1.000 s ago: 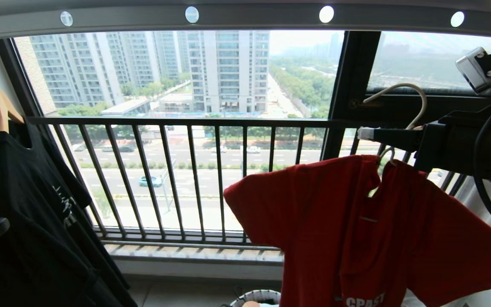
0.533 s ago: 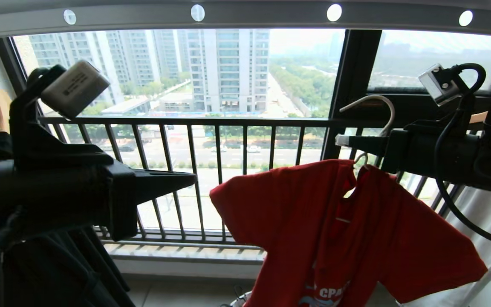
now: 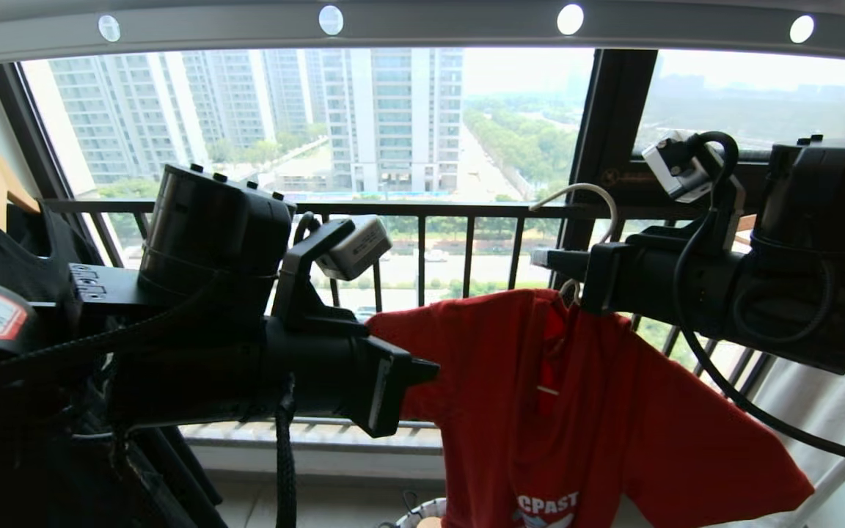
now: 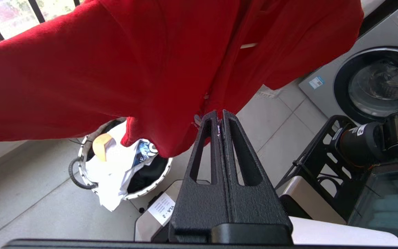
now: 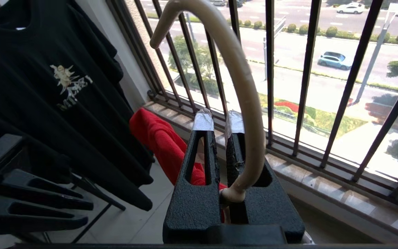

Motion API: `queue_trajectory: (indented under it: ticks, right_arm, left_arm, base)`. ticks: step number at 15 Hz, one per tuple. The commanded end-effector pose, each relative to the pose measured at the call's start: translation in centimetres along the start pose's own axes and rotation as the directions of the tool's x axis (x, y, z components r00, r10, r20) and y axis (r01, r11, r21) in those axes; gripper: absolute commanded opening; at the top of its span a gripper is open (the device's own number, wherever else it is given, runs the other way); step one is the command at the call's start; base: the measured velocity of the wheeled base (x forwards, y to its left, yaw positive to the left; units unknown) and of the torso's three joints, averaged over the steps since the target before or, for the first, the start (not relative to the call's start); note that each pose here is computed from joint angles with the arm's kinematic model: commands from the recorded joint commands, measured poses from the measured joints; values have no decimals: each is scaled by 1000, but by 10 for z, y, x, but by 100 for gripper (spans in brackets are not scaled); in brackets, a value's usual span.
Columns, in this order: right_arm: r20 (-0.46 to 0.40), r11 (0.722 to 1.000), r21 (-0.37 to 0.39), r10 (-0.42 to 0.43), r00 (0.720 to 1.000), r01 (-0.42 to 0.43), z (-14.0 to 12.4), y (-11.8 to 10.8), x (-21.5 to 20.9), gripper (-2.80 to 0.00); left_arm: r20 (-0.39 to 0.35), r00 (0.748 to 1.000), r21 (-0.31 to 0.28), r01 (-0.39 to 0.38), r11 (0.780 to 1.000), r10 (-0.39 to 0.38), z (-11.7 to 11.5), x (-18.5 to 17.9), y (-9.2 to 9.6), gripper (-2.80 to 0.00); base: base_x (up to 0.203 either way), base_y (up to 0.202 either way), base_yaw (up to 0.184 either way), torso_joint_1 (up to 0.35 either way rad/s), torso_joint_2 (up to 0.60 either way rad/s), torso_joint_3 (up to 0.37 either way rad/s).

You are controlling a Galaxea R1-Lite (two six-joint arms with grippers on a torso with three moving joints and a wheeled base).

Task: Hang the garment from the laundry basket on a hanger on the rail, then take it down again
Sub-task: Take the clothes off the clothes rack

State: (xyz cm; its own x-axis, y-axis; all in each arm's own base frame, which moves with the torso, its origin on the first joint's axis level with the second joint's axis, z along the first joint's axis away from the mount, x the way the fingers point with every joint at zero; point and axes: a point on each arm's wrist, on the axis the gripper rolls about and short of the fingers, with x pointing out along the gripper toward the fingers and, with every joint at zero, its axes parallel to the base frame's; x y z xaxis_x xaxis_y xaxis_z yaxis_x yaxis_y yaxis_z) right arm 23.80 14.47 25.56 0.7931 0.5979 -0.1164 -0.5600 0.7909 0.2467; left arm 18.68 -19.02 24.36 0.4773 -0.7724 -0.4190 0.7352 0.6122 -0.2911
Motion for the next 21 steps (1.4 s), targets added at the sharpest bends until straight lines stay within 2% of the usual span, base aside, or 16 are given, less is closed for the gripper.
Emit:
queue_trajectory:
  ticks: [1, 3, 5, 8, 11, 13, 15, 18, 21]
  right_arm:
    - [14, 999, 34, 1, 1000, -2, 1, 14, 2, -280]
    - [13, 999, 40, 10, 1000, -11, 0, 23, 3, -280]
    - [20, 999, 40, -4, 1000, 3, -1, 30, 3, -280]
    - [23, 999, 41, 1, 1000, -2, -2, 37, 3, -280]
    - [22, 998, 66, 0, 1000, -2, -3, 39, 4, -280]
    - [16, 998, 66, 1, 1000, -2, -4, 39, 6, -280]
    - [18, 998, 65, 15, 1000, -17, -4, 43, 3, -280]
    - [25, 997, 63, 40, 999, -42, -2, 50, -3, -280]
    - [37, 997, 62, 47, 998, -49, 1, 52, -7, -280]
  left_arm:
    - [-35, 998, 0, -50, 999, 50, -6, 17, -1, 0]
    - [-1, 992, 14, -126, 992, 126, -5, 26, -5, 0]
    - [41, 987, 42, -158, 987, 156, -7, 29, -24, 0]
    - [64, 958, 62, -283, 957, 279, -14, 40, -39, 0]
    - [68, 956, 73, -292, 954, 287, -17, 41, -45, 0]
    - [67, 953, 74, -299, 951, 295, -17, 42, -45, 0]
    - [68, 933, 80, -357, 931, 353, -21, 51, -42, 0]
    - [124, 913, 66, -398, 915, 388, -21, 67, -40, 0]
    - [135, 903, 69, -419, 905, 408, -20, 66, -38, 0]
  base:
    - [0, 0, 0, 0, 0, 0]
    - [0, 0, 0, 0, 0, 0]
    - [0, 0, 0, 0, 0, 0]
    - [0, 0, 0, 0, 0, 0]
    - [0, 0, 0, 0, 0, 0]
    - [0, 0, 0, 0, 0, 0]
    - [0, 0, 0, 0, 0, 0]
    - [0, 0, 0, 0, 0, 0]
    - [0, 0, 0, 0, 0, 0]
